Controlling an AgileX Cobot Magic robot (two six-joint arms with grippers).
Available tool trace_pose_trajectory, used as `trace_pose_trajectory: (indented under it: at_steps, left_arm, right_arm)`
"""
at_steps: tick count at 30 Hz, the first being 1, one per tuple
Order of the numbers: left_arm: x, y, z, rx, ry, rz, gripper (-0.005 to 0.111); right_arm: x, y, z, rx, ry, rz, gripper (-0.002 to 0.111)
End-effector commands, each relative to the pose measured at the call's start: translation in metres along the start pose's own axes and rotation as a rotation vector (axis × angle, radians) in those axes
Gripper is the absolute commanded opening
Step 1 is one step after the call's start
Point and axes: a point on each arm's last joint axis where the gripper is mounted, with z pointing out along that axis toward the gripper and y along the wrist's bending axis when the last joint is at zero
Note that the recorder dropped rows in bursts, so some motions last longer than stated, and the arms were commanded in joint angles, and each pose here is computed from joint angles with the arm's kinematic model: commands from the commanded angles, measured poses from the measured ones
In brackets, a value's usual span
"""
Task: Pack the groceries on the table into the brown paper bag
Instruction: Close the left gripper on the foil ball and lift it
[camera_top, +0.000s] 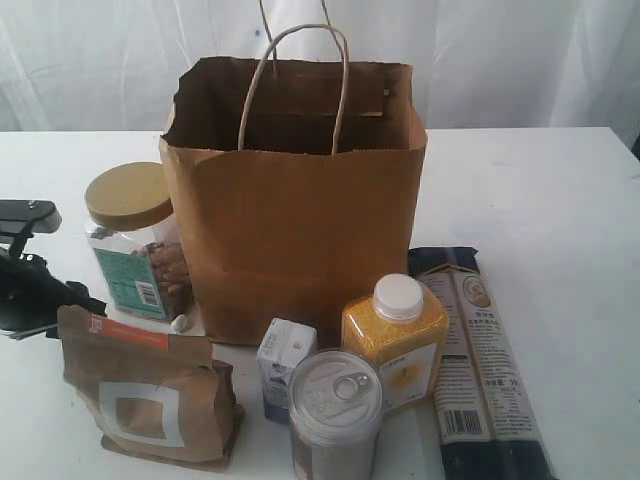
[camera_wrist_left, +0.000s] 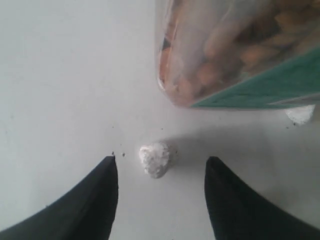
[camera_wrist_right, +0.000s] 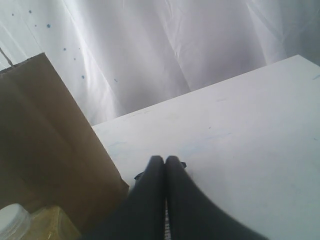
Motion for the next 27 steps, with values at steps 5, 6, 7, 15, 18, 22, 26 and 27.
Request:
trace_pose_trajectory:
  at_steps: [5, 6, 7, 15, 18, 22, 26, 27]
  left_arm:
    - [0.002, -0.003, 0.011, 0.021, 0.044, 0.026, 0.056]
    - [0.002, -0.002, 0.012, 0.014, 0.045, 0.025, 0.056]
    - [0.003, -0.001, 0.014, 0.01, 0.047, 0.024, 0.056]
    - [0.006, -0.001, 0.017, 0.023, 0.071, 0.022, 0.031]
    - [0.005, 0.0, 0.017, 0.009, 0.063, 0.023, 0.012]
    - [0.003, 0.001, 0.016, -0.006, 0.05, 0.024, 0.0]
    - [0.0, -0.001, 0.009, -0.001, 0.027, 0.029, 0.0]
    - [-0.002, -0.002, 0.005, -0.003, 0.013, 0.033, 0.0]
  right_arm:
    - [-0.002, 0.0, 0.0, -0.001, -0.014, -0.014, 0.0]
    - [-0.002, 0.0, 0.0, -0.001, -0.014, -0.014, 0.0]
    - [-0.002, 0.0, 0.0, -0.001, -0.014, -0.014, 0.0]
    - [-0.002, 0.0, 0.0, -0.001, -0.014, -0.014, 0.0]
    - [-0.002, 0.0, 0.0, -0.001, -0.014, -0.014, 0.0]
    - [-0.002, 0.0, 0.0, -0.001, -0.014, -0.014, 0.0]
    - [-0.002, 0.0, 0.0, -0.001, -0.014, -0.014, 0.0]
    - [-0.002, 0.0, 0.0, -0.001, -0.014, -0.014, 0.0]
